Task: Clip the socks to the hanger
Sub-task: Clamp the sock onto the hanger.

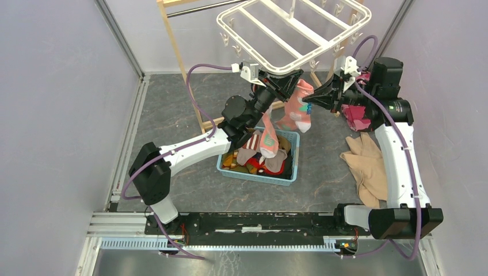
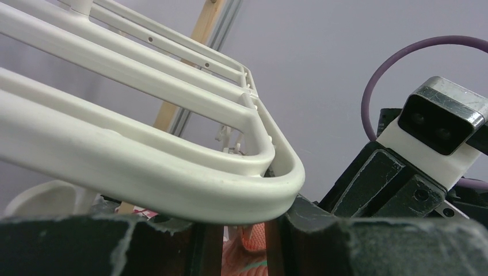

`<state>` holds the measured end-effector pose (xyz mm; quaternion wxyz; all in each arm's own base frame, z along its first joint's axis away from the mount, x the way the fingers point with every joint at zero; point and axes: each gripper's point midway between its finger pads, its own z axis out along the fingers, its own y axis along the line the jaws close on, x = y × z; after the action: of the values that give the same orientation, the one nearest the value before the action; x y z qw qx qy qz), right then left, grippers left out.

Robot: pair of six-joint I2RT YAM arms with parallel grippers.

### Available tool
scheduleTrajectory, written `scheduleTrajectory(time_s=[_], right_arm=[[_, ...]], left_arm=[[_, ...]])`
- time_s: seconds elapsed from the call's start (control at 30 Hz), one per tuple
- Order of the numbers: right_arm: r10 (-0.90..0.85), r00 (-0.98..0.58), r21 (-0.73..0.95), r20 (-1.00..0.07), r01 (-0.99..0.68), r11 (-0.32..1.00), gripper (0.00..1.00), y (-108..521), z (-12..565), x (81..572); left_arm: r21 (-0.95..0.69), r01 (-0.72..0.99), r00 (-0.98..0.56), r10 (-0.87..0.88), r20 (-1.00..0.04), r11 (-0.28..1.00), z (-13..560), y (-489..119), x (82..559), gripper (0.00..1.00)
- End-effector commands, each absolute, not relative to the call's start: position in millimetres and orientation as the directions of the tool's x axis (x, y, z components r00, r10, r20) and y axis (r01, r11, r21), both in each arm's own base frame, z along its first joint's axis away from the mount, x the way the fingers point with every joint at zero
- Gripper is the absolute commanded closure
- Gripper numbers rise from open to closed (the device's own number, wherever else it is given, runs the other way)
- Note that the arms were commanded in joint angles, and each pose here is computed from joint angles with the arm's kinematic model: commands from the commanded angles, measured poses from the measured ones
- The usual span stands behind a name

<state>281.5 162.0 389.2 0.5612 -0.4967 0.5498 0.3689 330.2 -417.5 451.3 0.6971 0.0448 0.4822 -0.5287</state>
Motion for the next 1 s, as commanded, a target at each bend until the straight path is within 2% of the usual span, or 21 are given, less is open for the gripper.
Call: scheduleTrajectory(time_s=[0.0,0.33,0.7,0.97], right_arm=[[-0.144,0.195,-0.229,-0.970,-0.931,0.283,1.00,159,410,287],[-0.146,0.239,-0.274,-0.960,-0.910,0.313,1.00,157,426,295],[-0.131,0.271,-0.294,-0.954,-0.930,0.218,1.00,163,420,272],[-0.163,0.260,-0.293,-0.952,-0.927,0.234,1.00,160,411,273]], left_arm=[[-0.459,0.803,-0.011,-0.759,-0.650,0.381,484,-404,322,0.81],[-0.461,0.800,-0.013,-0.757,-0.654,0.385,481,-403,322,0.81],[-0.468,0.793,-0.006,-0.764,-0.646,0.390,484,-401,325,0.81],[-0.475,0.793,-0.010,-0.771,-0.637,0.382,486,-400,326,0.81]])
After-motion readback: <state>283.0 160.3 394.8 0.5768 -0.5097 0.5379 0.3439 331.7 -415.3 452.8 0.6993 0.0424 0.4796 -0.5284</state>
